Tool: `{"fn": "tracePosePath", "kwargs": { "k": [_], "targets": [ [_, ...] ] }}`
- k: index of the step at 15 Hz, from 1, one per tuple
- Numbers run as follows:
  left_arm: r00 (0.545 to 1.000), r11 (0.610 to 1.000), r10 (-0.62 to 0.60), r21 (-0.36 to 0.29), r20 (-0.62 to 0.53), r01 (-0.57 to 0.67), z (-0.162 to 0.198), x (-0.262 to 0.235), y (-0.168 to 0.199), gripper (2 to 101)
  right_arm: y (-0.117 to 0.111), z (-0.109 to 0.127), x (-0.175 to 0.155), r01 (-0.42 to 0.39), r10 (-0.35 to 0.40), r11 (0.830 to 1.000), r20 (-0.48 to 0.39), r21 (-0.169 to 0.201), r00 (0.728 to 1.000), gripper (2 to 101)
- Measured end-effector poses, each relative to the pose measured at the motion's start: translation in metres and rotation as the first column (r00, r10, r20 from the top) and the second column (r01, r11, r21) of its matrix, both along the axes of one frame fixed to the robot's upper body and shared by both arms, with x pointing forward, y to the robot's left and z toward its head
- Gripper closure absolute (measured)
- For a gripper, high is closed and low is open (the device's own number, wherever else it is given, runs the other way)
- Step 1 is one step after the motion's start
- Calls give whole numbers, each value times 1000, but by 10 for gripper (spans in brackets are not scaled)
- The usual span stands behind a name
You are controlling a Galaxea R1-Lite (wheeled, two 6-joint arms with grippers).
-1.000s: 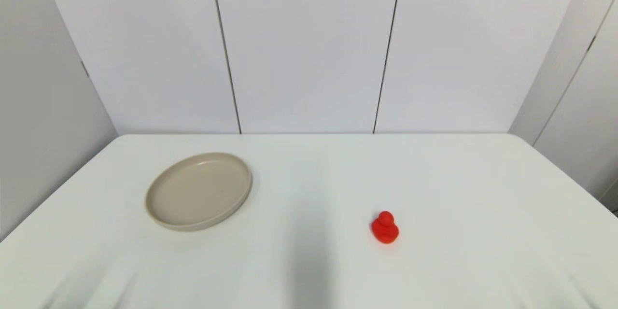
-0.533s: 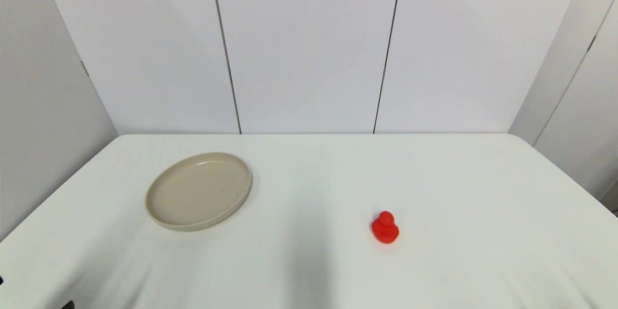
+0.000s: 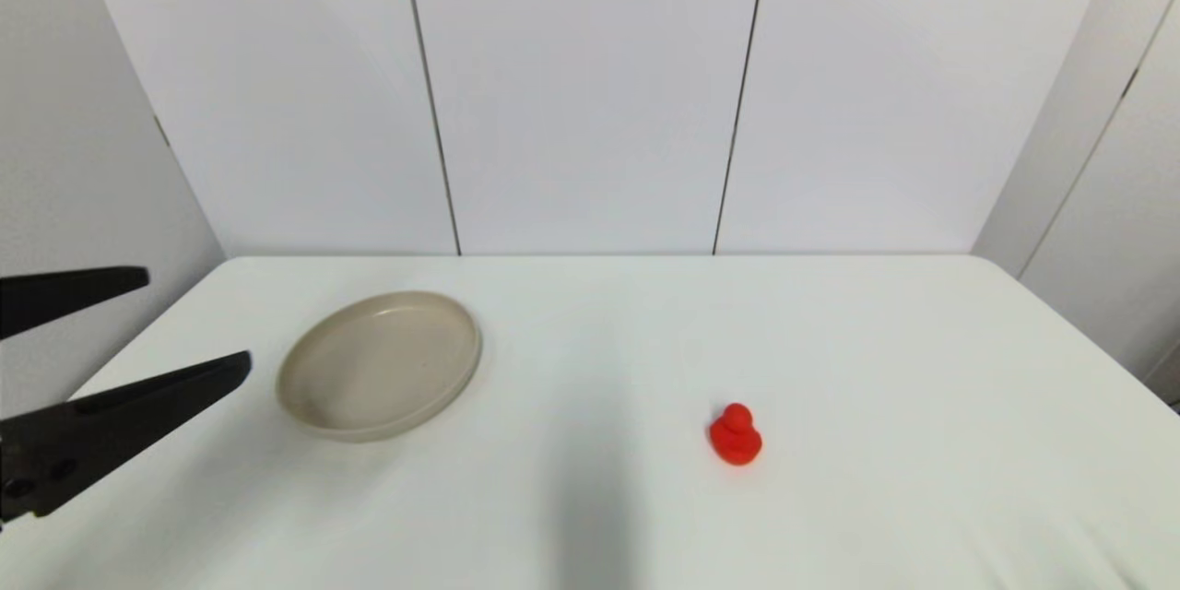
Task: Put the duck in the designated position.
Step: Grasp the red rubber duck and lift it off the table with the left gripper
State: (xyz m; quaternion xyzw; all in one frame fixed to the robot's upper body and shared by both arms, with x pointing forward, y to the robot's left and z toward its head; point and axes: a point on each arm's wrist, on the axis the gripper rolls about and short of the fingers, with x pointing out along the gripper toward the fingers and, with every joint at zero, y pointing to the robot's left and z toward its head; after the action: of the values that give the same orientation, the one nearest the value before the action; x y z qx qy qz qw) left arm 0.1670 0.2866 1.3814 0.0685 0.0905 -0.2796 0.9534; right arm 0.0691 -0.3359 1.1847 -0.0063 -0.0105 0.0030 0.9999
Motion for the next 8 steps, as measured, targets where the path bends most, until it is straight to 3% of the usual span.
{"fn": "tracePosePath", "kwargs": {
  "k": [4, 8],
  "targets": [
    [964, 965, -251, 58, -82, 256, 36, 30, -64, 19, 0, 0, 0, 1, -1, 1000, 0, -1, 1000, 43],
    [909, 901, -387, 147, -152, 408, 33, 50, -130, 19, 0, 0, 0, 0, 0, 1000, 0, -1, 1000, 43]
  ]
}}
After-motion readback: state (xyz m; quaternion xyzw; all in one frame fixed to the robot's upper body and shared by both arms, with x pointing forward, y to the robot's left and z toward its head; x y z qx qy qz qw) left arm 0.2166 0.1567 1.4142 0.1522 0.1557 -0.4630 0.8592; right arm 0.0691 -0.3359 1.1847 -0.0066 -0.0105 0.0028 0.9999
